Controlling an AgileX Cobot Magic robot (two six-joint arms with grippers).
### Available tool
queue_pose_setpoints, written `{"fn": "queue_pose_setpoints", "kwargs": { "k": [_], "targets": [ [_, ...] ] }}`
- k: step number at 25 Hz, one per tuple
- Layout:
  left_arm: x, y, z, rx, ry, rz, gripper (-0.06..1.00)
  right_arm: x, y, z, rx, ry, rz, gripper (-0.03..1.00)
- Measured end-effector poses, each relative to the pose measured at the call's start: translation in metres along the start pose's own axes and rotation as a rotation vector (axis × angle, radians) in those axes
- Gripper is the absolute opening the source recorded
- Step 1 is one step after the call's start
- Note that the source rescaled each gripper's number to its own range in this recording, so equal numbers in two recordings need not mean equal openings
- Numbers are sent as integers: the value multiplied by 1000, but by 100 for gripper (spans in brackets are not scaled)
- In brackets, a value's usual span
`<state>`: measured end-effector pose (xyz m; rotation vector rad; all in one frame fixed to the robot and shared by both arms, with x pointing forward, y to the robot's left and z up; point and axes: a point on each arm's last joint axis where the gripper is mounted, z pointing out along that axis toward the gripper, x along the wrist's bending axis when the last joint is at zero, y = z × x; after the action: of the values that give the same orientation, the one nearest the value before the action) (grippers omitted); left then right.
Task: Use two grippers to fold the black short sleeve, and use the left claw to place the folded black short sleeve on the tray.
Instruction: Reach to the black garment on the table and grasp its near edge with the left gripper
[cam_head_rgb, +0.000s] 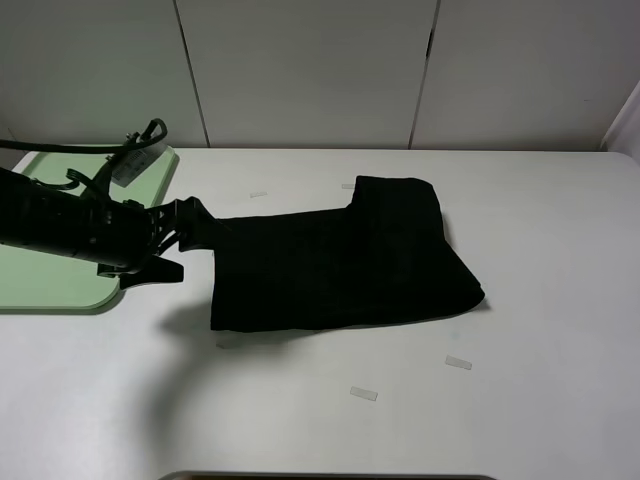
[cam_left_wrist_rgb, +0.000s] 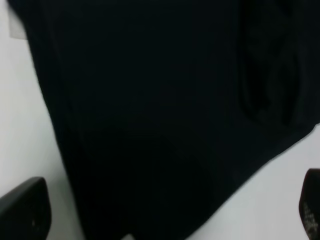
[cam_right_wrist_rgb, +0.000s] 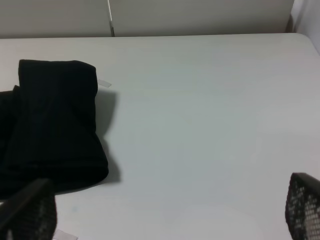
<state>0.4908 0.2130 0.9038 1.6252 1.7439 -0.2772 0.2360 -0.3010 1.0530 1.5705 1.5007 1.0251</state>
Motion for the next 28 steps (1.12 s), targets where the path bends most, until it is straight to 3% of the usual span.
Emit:
{"fn": "queue_pose_setpoints", "kwargs": {
  "k": [5, 10, 17, 24, 26, 28],
  "targets": [
    [16, 2, 12, 4, 96, -16, 100, 0, 0, 0, 0, 0, 0, 100],
    [22, 6, 20, 11, 112, -30, 100, 0, 0, 0, 0, 0, 0, 100],
    [23, 11, 36, 33, 92, -52, 99, 0, 0, 0, 0, 0, 0, 100],
    [6, 16, 62, 62, 19, -48, 97, 0, 0, 0, 0, 0, 0, 100],
    [1, 15, 71, 77, 1, -39, 92, 0, 0, 0, 0, 0, 0, 100],
    [-3, 14, 77, 89, -6, -29, 81, 0, 0, 0, 0, 0, 0, 100]
  ]
}}
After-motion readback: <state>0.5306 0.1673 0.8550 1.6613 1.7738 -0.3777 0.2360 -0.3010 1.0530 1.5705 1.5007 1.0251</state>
